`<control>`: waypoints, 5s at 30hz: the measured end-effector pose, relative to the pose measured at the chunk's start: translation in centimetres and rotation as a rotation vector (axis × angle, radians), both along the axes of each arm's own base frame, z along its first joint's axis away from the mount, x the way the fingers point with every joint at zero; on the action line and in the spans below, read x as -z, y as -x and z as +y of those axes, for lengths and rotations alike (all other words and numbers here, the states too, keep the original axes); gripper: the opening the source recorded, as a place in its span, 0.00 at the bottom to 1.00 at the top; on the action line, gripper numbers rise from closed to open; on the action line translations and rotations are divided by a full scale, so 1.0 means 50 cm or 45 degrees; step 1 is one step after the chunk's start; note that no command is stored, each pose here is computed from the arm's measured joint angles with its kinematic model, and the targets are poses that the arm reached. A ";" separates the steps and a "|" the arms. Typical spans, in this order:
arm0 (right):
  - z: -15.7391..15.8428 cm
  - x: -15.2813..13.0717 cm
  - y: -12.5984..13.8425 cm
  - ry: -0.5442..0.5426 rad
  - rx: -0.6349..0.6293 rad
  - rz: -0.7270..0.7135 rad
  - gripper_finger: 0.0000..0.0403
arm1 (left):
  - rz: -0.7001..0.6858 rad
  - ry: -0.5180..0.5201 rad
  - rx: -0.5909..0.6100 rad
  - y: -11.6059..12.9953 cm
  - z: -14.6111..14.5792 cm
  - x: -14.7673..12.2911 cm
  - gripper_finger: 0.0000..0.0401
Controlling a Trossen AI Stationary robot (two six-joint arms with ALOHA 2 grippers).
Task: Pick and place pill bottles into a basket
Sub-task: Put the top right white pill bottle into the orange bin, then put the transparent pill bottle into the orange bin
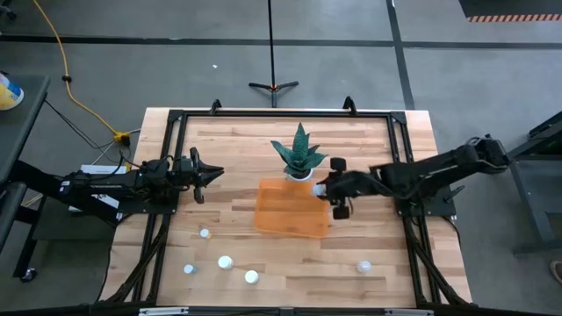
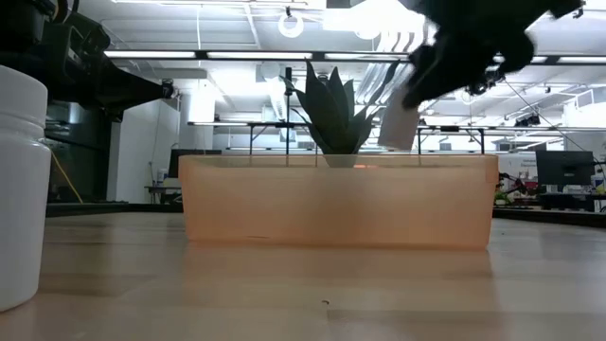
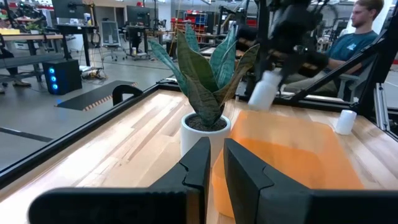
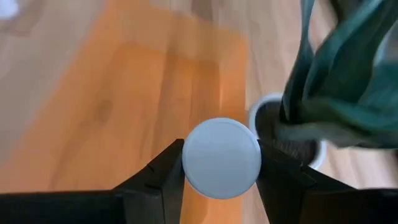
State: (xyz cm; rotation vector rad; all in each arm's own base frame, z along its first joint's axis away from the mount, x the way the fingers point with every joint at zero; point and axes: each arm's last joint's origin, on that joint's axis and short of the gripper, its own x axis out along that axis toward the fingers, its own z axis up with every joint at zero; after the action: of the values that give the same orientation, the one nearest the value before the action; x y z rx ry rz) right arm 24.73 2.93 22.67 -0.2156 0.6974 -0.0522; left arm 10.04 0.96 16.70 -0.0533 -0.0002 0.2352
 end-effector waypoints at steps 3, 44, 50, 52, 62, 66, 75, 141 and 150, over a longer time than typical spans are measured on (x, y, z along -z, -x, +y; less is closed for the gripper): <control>-0.029 0.023 -0.017 -0.091 -0.015 0.059 0.39 | 0.000 0.000 0.000 0.000 0.000 0.000 0.21; -0.019 -0.042 -0.032 -0.265 0.041 0.314 0.60 | 0.011 0.000 0.000 0.000 0.000 0.002 0.21; 0.047 -0.084 0.033 -0.451 0.031 0.337 0.61 | 0.011 0.000 0.001 0.000 0.000 0.002 0.21; 0.080 -0.088 0.048 -0.512 0.023 0.359 0.60 | 0.009 0.000 0.001 0.000 0.000 0.001 0.21; 0.254 -0.050 0.123 -0.667 0.093 0.561 0.60 | 0.004 0.000 -0.007 0.000 0.000 0.000 0.21; 0.310 -0.027 0.145 -0.703 0.075 0.631 0.60 | 0.002 0.000 -0.008 0.000 0.000 0.000 0.21; 0.352 0.029 0.145 -0.526 0.022 0.691 0.59 | 0.014 -0.059 -0.011 0.000 0.000 0.000 0.21; 0.386 0.124 0.131 -0.432 0.088 0.901 0.38 | 0.025 -0.060 -0.010 0.000 0.000 0.002 0.21; 0.361 0.107 0.092 -0.497 0.183 0.919 0.33 | 0.025 -0.060 -0.009 0.000 0.000 0.001 0.21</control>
State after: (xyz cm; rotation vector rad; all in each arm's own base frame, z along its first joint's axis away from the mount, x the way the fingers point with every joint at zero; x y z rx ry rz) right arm 20.13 20.97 17.34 0.2083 1.4221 0.0288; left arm 10.04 0.98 16.62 -0.0043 0.0134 0.2428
